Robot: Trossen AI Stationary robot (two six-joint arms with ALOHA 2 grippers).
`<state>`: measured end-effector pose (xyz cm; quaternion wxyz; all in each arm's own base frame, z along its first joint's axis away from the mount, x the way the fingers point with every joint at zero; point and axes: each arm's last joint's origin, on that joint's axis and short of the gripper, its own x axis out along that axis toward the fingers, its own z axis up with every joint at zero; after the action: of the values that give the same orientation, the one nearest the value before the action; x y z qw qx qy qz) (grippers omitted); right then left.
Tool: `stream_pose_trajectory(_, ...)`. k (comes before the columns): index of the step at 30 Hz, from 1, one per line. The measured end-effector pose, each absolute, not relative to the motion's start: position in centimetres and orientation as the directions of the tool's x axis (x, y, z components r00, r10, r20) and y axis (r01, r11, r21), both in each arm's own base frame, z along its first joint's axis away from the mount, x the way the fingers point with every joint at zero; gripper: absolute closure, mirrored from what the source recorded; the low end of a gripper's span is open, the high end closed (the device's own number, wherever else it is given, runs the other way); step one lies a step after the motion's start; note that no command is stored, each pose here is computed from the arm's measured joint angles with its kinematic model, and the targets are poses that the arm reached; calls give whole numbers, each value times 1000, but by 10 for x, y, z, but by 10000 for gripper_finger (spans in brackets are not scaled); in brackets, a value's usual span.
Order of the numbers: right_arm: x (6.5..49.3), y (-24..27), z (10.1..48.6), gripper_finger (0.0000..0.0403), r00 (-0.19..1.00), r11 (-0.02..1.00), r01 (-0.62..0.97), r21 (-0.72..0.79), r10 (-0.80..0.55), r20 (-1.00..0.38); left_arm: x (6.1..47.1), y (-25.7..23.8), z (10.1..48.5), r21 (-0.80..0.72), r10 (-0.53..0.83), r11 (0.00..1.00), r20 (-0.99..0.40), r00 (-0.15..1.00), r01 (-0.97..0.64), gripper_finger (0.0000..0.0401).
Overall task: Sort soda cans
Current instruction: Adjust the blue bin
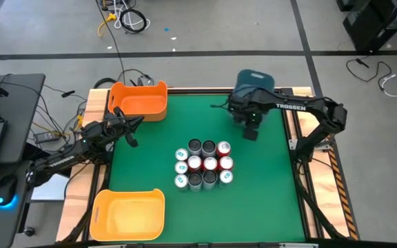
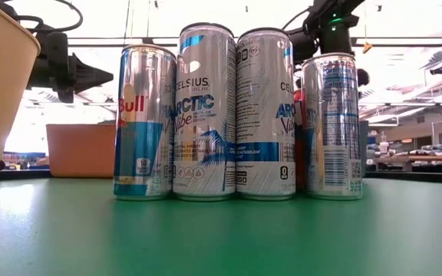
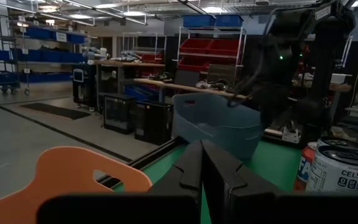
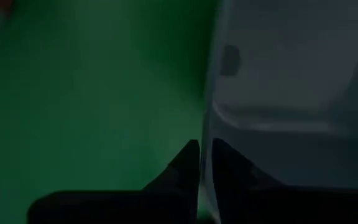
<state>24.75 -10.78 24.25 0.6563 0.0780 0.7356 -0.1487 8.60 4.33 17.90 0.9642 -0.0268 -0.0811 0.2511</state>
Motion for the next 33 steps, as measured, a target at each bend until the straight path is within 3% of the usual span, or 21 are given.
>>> stream_pose_trajectory(8,229,-85,250,393,-349,972,219,-80,1,-937,86,43,179,-92,489,872,143,861,-480,391)
stream_pose_trajectory(20,220,-65,269,388,-262,985,170,-31,15,-965,86,43,179,-92,489,872,143,861,-480,391)
stream_pose_trajectory(24,221,-63,269,358,-262,972,229,-51,11,-965,86,43,179,-92,489,872,143,861,-480,391)
stream_pose_trajectory(33,220,-68,271,239,-245,891,443,-96,17,-969,86,43,179,-92,489,872,143,861,-480,391)
